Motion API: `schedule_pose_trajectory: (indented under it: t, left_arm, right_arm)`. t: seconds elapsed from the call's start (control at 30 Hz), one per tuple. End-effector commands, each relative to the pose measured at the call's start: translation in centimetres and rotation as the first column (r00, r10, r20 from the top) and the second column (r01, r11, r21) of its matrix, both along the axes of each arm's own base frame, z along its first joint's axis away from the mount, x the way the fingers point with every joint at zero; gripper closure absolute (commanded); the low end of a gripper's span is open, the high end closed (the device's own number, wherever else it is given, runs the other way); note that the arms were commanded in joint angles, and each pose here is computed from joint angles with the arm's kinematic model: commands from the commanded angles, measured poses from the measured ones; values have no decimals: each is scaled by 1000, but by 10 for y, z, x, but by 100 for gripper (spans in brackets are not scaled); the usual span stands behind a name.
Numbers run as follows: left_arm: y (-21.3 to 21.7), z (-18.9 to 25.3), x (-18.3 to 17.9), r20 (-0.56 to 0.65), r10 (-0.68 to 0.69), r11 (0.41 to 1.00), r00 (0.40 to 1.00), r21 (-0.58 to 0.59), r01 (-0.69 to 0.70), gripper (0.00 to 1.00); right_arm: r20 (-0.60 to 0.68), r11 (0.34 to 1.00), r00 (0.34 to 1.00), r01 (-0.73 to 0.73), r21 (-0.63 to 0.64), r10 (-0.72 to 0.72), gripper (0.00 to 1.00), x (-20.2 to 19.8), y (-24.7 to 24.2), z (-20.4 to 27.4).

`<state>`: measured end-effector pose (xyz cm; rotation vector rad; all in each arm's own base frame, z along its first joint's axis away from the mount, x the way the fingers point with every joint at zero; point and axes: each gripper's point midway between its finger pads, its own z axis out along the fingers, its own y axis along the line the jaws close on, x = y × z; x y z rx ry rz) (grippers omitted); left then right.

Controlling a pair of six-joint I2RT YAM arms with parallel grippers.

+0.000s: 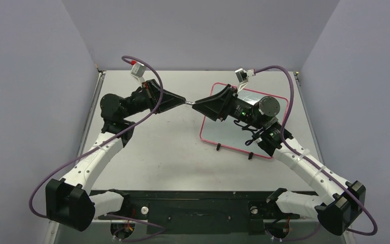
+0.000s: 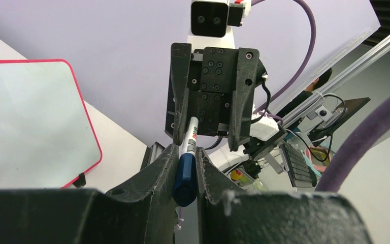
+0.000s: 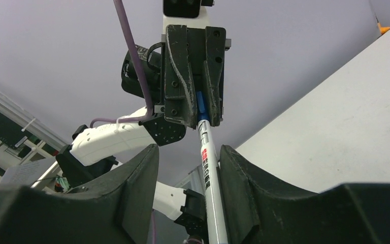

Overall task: Write a sentence on the whiteboard
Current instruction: Pass from the left arm to the right

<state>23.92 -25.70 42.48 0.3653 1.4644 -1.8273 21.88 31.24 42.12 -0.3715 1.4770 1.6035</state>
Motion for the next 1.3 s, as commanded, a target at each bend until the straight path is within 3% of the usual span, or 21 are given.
schedule_pose_trajectory:
  t: [0.0,0.87,1.2,1.27]
  left_arm:
    - [0,30,-14,126,-22,999,992,-36,27,100]
    - [-14,12,-10,94,-54,999,994,2,54,100]
    - [-16,8,-11,85,-59,998,995,11,58,100]
    - [-16,7,-11,84,-60,998,995,13,59,100]
  right_arm:
    - [84,998,996,-28,57,23,57,-6,1,31]
    - [61,998,997,-44,39,42,74,-1,11,22]
    - [55,998,998,-44,36,42,89,1,13,19]
    - [54,998,998,-44,36,42,99,1,13,19]
